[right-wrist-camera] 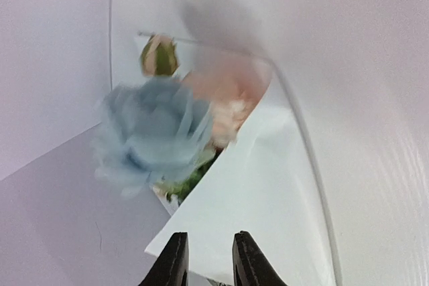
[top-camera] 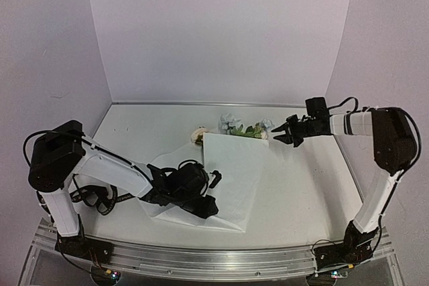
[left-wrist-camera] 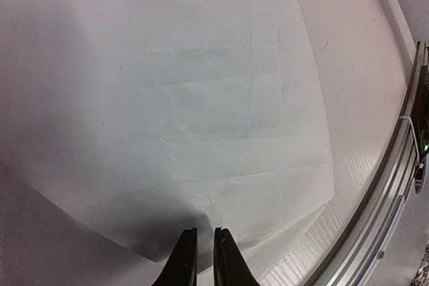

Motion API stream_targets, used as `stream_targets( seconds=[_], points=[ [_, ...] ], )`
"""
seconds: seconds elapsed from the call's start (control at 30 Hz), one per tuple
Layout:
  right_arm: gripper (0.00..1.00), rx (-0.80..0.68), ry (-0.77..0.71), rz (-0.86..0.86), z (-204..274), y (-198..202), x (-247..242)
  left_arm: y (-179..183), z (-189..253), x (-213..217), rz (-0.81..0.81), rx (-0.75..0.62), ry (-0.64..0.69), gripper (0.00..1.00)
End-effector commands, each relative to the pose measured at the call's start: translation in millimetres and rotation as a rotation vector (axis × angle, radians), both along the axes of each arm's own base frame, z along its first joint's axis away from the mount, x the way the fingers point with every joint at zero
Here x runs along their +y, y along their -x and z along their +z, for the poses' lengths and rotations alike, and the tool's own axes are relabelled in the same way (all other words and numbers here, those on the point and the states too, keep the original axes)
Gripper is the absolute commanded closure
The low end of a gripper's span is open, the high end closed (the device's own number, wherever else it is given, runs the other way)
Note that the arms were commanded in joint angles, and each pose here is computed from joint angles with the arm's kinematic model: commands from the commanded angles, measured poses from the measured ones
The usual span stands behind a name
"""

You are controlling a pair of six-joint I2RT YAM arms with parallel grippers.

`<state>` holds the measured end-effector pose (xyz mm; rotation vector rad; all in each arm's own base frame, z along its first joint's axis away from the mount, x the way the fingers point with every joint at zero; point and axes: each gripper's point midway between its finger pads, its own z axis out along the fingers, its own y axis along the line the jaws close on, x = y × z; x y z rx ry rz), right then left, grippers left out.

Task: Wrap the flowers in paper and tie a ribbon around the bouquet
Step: Press the fold line of the 2/3-folded wrapping paper, then adjust the two-thirds folded wrapping paper at the center of the board.

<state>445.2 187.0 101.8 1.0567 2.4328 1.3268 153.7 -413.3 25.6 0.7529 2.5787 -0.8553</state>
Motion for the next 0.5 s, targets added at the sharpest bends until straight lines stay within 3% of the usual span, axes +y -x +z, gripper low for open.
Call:
stream_targets(
  seconds=[0.0,0.2,0.47],
  points=[
    [0.76,-0.068,0.028,0.120,19.8,58.1,29.0,-12.7,49.4,-1.9,0.061,-0.061,0.077,0.84],
    [0.77,-0.107,0.131,0.350,-2.8,142.1,86.6,-12.3,68.1,18.7,0.130,-0.061,0.091,0.81],
    [0.79,-0.133,0.176,0.557,-23.6,209.2,154.0,5.1,60.6,65.5,0.235,0.025,0.067,0.82]
  ],
)
